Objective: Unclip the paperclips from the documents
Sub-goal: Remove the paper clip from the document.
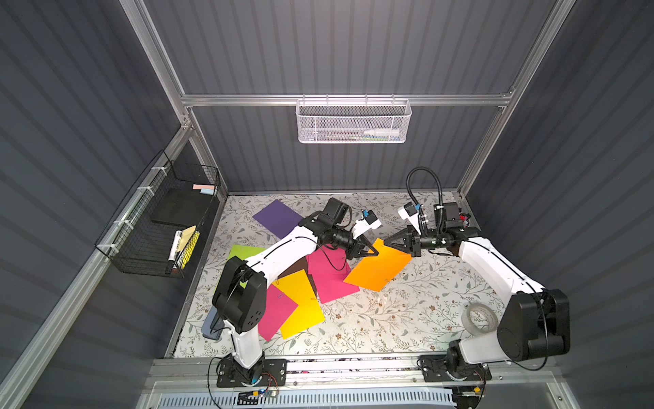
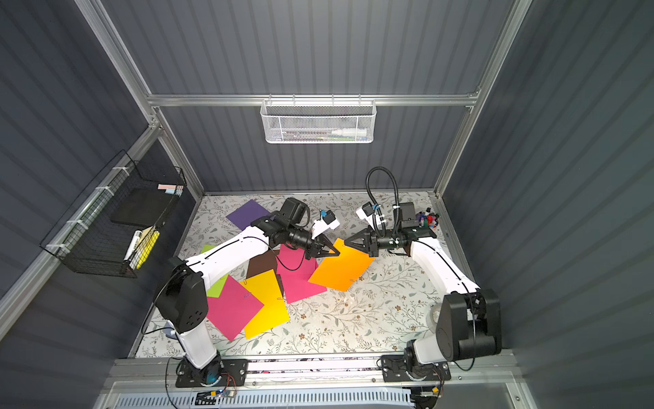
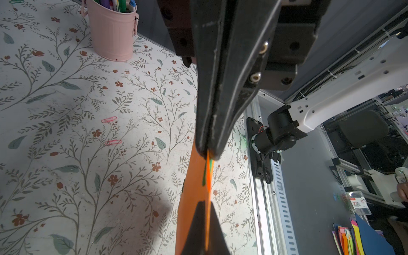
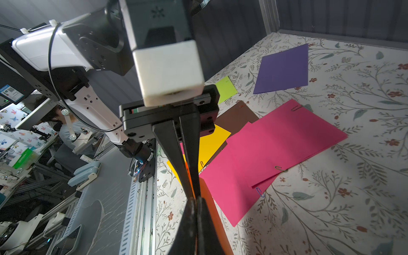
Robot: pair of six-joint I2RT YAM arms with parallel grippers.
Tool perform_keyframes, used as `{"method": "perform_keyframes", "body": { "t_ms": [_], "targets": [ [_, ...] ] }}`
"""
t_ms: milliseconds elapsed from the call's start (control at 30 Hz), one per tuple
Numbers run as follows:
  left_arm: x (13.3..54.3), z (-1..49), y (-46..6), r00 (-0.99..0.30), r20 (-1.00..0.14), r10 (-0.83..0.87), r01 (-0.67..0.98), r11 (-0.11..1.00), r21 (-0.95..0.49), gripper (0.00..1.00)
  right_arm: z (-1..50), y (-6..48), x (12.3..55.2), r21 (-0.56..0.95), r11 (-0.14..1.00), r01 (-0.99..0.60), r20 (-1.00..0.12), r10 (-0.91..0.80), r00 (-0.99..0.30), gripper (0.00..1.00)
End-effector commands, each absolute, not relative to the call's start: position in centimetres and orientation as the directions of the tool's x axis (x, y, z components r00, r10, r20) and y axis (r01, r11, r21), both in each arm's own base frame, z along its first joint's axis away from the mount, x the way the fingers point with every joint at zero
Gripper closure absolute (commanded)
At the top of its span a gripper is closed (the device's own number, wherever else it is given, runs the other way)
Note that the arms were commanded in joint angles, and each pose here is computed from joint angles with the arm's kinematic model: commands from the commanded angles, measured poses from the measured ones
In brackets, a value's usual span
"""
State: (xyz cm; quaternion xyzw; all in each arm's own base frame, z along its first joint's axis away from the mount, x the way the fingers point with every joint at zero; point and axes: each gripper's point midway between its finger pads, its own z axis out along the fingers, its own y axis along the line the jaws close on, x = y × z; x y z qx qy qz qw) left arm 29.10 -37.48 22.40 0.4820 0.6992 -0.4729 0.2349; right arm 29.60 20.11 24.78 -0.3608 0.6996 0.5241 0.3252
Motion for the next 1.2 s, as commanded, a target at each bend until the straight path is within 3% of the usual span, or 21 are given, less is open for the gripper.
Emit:
{"method": "perform_keyframes", "body": {
  "t_ms": [0,933,1067,1167],
  "targets": [
    [28.7,22.9,-37.1,-0.402,-0.794,0.455,0.908,0.087,-0.41,1.0,25.1,19.8,29.0,0.503,0.165,-0.848,-0.836,-0.154,-0.526,0.95],
    [29.3,20.9,-36.7,-0.434,-0.769,0.469,0.898,0.155,-0.412,1.0,25.3,18.6,30.1,0.499,0.212,-0.84,-0.837,-0.132,-0.531,0.91],
    [29.3,21.1,-36.6,-0.431,-0.771,0.469,0.9,0.158,-0.407,1.0,24.0,17.9,31.4,0.524,0.293,-0.8,-0.805,-0.136,-0.577,0.96],
    [29.3,21.6,-36.6,-0.428,-0.772,0.47,0.901,0.156,-0.404,1.0,21.3,16.5,34.0,0.552,0.442,-0.707,-0.747,-0.114,-0.655,0.99]
  ]
}}
